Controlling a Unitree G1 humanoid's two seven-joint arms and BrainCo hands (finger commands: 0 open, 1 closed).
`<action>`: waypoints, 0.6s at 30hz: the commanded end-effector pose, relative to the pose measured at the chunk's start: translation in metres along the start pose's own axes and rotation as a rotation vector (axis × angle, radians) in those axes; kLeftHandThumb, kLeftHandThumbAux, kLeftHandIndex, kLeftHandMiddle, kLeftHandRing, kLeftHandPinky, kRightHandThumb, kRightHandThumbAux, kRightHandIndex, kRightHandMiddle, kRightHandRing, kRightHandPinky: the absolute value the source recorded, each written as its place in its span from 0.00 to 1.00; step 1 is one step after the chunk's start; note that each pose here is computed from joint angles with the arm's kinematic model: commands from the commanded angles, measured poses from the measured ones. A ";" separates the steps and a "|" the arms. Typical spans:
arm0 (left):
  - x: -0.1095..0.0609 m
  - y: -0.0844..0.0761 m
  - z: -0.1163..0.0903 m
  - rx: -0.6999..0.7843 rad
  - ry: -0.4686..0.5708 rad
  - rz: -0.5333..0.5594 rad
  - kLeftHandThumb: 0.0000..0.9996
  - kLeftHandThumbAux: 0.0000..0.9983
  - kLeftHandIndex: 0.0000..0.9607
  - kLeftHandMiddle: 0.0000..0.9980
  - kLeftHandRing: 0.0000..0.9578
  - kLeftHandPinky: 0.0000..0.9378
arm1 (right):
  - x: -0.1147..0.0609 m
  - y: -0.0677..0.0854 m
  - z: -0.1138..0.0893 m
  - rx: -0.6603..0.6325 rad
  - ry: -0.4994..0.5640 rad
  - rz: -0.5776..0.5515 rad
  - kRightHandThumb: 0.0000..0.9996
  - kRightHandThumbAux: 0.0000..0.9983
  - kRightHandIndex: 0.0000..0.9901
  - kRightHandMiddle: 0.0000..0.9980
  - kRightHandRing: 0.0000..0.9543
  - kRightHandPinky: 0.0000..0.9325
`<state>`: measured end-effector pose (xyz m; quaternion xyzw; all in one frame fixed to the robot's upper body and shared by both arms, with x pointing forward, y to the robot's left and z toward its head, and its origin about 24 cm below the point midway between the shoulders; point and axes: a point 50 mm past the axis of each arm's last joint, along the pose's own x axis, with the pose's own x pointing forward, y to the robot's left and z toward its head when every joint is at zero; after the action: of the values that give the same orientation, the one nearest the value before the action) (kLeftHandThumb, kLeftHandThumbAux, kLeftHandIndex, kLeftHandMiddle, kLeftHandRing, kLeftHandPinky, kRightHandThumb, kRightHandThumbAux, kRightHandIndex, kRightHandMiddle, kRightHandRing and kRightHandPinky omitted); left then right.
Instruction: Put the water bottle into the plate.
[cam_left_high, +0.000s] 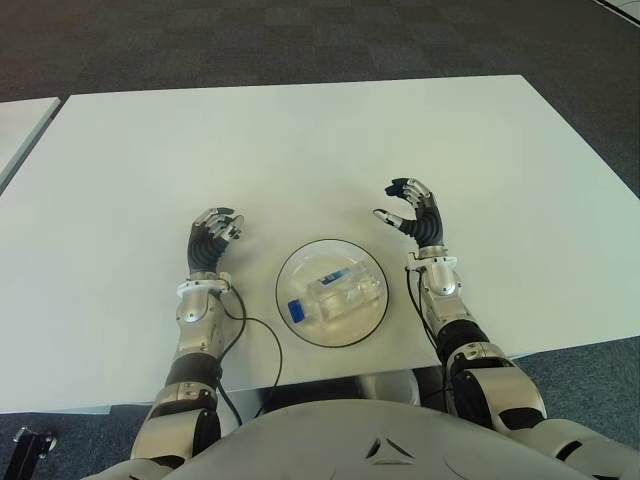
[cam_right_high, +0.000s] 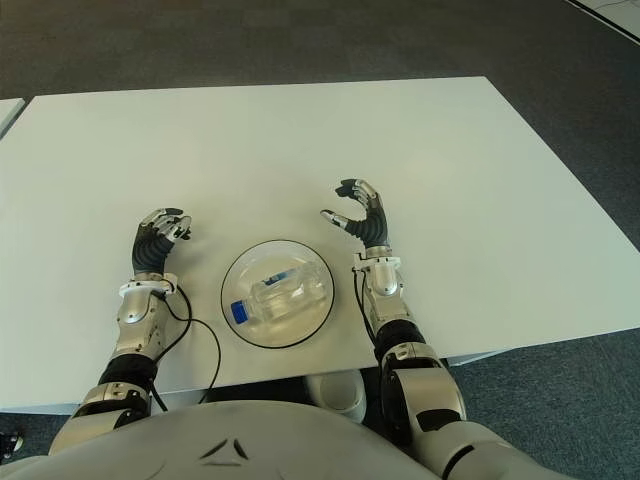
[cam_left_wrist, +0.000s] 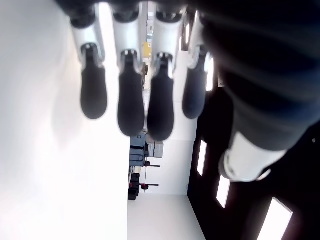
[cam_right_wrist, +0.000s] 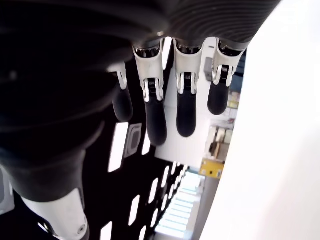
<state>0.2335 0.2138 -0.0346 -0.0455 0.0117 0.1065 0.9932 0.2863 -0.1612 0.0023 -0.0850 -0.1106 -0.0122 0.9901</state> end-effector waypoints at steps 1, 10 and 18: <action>-0.011 0.004 -0.015 0.004 0.082 0.002 0.71 0.71 0.45 0.60 0.62 0.61 | 0.003 0.003 -0.003 0.009 0.019 -0.038 0.06 0.92 0.45 0.49 0.53 0.58; -0.011 0.006 -0.015 0.001 0.096 0.023 0.71 0.71 0.45 0.61 0.62 0.61 | 0.003 0.005 -0.008 0.020 0.049 -0.074 0.65 0.74 0.44 0.64 0.68 0.75; -0.011 0.006 -0.016 -0.014 0.099 0.028 0.71 0.71 0.45 0.61 0.62 0.61 | 0.000 0.008 -0.007 0.054 0.023 -0.094 0.70 0.73 0.44 0.69 0.72 0.76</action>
<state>0.2331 0.2149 -0.0348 -0.0484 0.0145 0.1088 0.9928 0.2893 -0.1575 -0.0045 -0.0644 -0.1010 -0.0521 0.9914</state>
